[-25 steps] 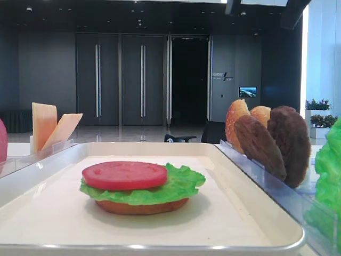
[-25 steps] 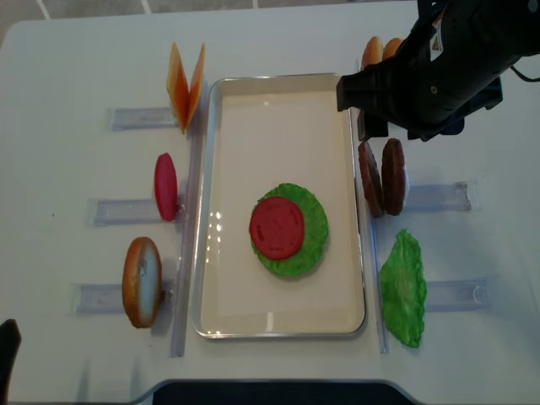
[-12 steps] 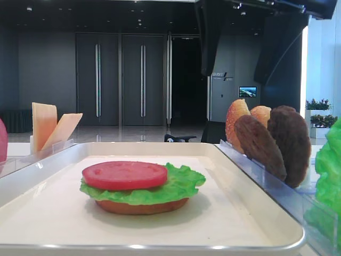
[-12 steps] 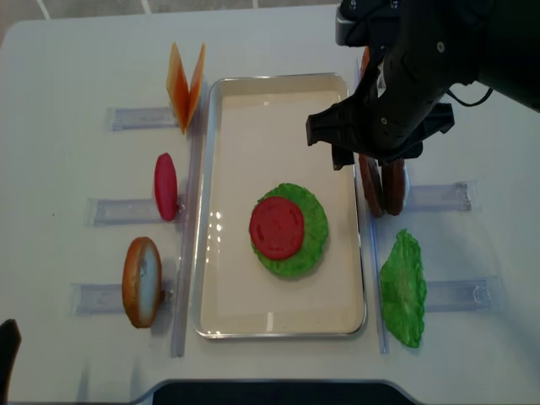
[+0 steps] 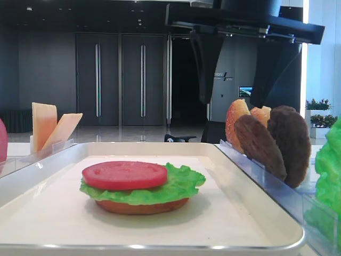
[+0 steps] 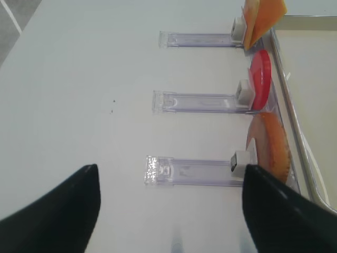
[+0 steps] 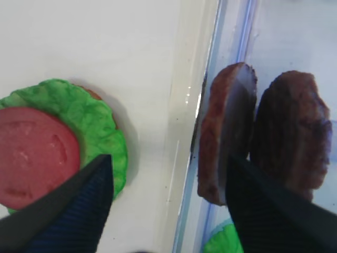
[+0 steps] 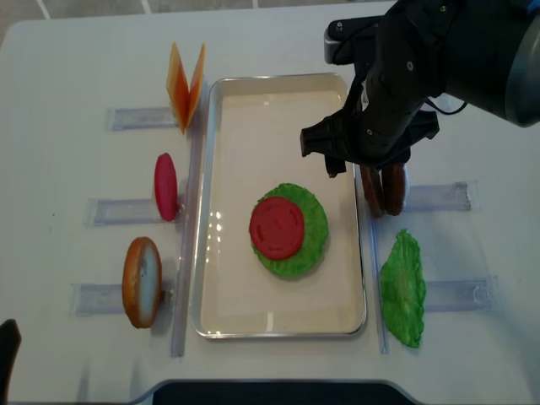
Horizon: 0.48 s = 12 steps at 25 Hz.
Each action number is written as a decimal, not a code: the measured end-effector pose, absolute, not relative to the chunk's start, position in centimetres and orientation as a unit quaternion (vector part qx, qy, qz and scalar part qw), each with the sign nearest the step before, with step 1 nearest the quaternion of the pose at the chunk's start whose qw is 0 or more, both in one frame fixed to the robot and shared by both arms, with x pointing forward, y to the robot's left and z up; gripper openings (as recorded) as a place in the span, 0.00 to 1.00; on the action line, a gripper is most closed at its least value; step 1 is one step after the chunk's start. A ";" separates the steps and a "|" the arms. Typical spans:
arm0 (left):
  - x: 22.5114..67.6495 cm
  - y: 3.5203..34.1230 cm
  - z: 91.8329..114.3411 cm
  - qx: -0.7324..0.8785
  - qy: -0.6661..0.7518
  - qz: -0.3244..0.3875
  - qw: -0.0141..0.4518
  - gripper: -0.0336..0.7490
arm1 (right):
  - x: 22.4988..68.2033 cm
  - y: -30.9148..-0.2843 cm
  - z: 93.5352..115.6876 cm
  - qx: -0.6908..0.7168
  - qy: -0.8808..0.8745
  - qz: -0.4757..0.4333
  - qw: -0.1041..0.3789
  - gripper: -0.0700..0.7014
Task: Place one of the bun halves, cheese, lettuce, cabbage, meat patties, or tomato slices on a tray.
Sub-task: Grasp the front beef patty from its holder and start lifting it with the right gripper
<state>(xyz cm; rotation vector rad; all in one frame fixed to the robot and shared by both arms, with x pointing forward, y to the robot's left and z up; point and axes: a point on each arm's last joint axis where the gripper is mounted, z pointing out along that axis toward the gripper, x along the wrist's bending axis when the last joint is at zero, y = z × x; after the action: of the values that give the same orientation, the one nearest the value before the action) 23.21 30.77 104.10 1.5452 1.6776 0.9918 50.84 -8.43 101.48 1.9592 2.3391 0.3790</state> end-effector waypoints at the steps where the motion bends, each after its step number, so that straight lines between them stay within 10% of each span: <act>1: 23.2 30.8 104.1 0.588 0.639 0.378 0.321 0.86 | 50.9 -8.5 101.3 0.635 0.762 0.120 0.038 0.70; 12: 23.2 30.8 104.1 0.588 0.639 0.378 0.321 0.86 | 51.4 -8.7 100.6 0.625 0.771 0.105 0.060 0.70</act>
<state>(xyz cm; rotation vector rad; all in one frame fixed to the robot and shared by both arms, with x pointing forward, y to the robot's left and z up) 23.21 30.77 104.10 1.5452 1.6776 0.9918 51.37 -8.65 100.63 1.8919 2.3343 0.3174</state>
